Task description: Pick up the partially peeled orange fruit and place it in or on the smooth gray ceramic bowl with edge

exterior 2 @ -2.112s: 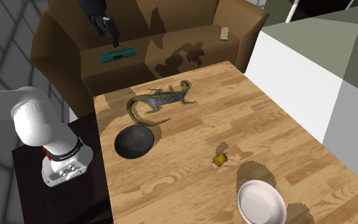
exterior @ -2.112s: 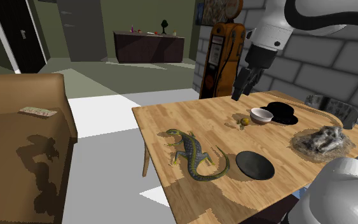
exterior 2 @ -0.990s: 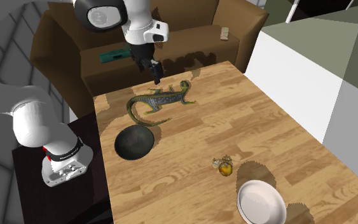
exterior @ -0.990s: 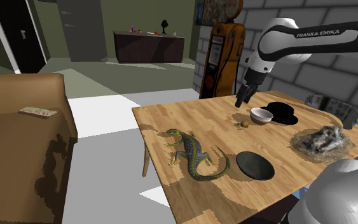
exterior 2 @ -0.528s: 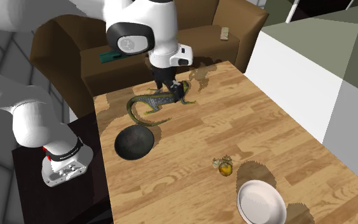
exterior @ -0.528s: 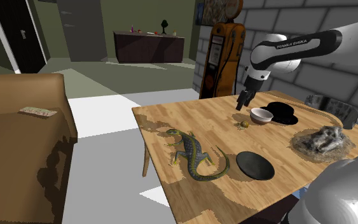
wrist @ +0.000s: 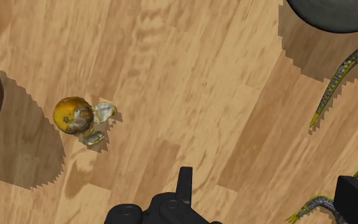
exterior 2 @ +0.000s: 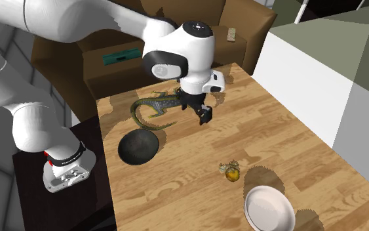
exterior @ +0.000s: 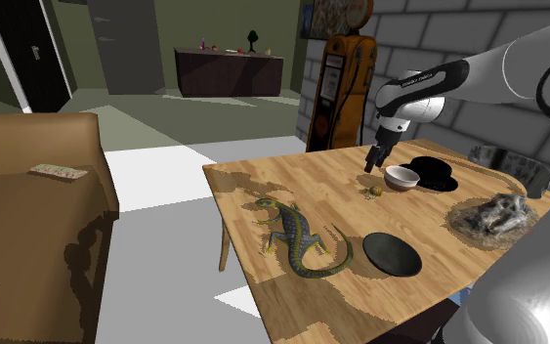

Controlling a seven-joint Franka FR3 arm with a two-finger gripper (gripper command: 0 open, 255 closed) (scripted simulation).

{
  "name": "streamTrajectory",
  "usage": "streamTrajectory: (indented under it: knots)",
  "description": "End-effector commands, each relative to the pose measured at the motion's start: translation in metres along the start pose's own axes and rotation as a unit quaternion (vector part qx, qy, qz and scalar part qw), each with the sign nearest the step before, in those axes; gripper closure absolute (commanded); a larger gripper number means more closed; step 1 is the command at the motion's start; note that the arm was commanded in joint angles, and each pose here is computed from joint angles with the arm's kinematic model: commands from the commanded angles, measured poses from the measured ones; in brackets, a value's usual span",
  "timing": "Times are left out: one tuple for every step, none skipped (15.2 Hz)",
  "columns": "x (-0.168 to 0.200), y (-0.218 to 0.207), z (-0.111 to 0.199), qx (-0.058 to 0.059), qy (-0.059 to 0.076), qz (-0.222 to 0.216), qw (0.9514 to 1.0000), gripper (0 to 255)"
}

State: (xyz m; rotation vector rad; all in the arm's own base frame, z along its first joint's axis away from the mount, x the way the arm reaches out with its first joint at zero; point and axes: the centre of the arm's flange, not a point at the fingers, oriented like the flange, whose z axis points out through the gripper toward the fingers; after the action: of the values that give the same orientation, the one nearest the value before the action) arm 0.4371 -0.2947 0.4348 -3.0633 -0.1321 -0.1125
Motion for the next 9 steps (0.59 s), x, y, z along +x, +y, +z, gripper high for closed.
streamTrajectory:
  knots:
    - [0.004,0.024,0.014,-0.001,-0.002,0.001,1.0000,0]
    - [0.007,0.036,0.020,-0.001,-0.003,0.001,1.0000,0]
    - [0.009,0.047,0.027,-0.001,-0.004,0.002,1.0000,0]
    - [0.011,0.059,0.033,-0.001,-0.004,0.003,1.0000,0]
    - [0.013,0.070,0.039,-0.001,-0.005,0.004,1.0000,0]
    - [0.015,0.082,0.045,-0.001,-0.006,0.004,1.0000,0]
    - [0.017,0.093,0.051,0.000,-0.007,0.005,1.0000,0]
    - [0.019,0.105,0.058,0.000,-0.008,0.006,0.9999,0]
    - [0.022,0.116,0.064,0.000,-0.009,0.007,0.9999,0]
